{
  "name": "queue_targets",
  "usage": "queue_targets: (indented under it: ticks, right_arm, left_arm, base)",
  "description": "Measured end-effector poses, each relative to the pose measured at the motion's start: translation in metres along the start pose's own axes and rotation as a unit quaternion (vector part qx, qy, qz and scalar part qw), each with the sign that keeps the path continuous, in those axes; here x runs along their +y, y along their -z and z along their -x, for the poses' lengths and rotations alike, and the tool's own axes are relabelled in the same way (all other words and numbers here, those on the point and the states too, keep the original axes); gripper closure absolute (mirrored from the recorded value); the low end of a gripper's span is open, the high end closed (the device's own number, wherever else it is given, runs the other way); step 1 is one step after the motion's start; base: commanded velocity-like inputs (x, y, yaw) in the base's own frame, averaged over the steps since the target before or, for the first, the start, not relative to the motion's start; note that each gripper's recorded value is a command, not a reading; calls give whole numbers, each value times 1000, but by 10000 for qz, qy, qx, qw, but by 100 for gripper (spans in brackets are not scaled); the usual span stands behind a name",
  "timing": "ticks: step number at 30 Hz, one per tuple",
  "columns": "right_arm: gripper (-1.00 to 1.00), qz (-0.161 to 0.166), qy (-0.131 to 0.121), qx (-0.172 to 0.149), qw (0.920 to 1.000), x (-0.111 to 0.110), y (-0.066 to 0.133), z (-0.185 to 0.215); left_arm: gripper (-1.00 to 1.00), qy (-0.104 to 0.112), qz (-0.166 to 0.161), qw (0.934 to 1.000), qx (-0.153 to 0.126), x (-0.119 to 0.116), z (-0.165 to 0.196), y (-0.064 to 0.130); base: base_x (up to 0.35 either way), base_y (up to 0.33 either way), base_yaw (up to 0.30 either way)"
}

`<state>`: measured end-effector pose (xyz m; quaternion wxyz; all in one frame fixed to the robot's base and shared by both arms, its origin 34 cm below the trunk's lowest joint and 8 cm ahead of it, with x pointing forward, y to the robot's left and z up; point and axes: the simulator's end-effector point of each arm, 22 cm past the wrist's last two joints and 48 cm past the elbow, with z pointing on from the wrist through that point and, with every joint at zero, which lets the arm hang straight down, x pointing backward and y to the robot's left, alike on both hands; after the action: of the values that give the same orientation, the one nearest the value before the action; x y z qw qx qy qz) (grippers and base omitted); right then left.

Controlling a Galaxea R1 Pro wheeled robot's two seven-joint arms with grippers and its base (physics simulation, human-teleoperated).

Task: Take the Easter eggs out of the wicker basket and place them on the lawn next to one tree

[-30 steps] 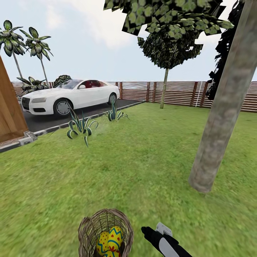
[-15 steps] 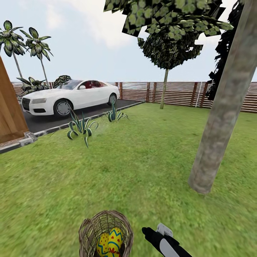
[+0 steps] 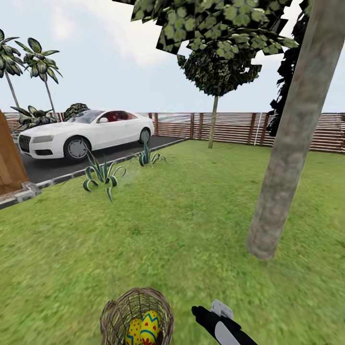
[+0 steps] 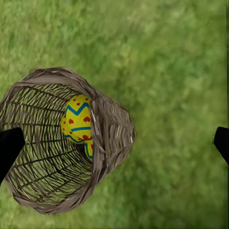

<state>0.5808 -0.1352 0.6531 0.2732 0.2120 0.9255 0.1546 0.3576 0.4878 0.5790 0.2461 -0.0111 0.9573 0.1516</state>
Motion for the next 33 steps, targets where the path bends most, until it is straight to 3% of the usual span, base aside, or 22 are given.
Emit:
queue_targets:
  ticks: [6,21,33]
  right_arm:
    - [-100,18,21,-24,10000,3,4,3]
    - [-100,19,30,-20,10000,11,19,10]
    - [-100,26,35,-65,10000,17,35,19]
  left_arm:
    - [-100,16,2,10000,-27,1,3,3]
    - [-100,23,4,10000,-37,7,11,19]
    - [-100,30,6,9999,-109,12,22,33]
  base:
    - [0,0,-167]
    - [0,0,-17]
    - [0,0,-200]
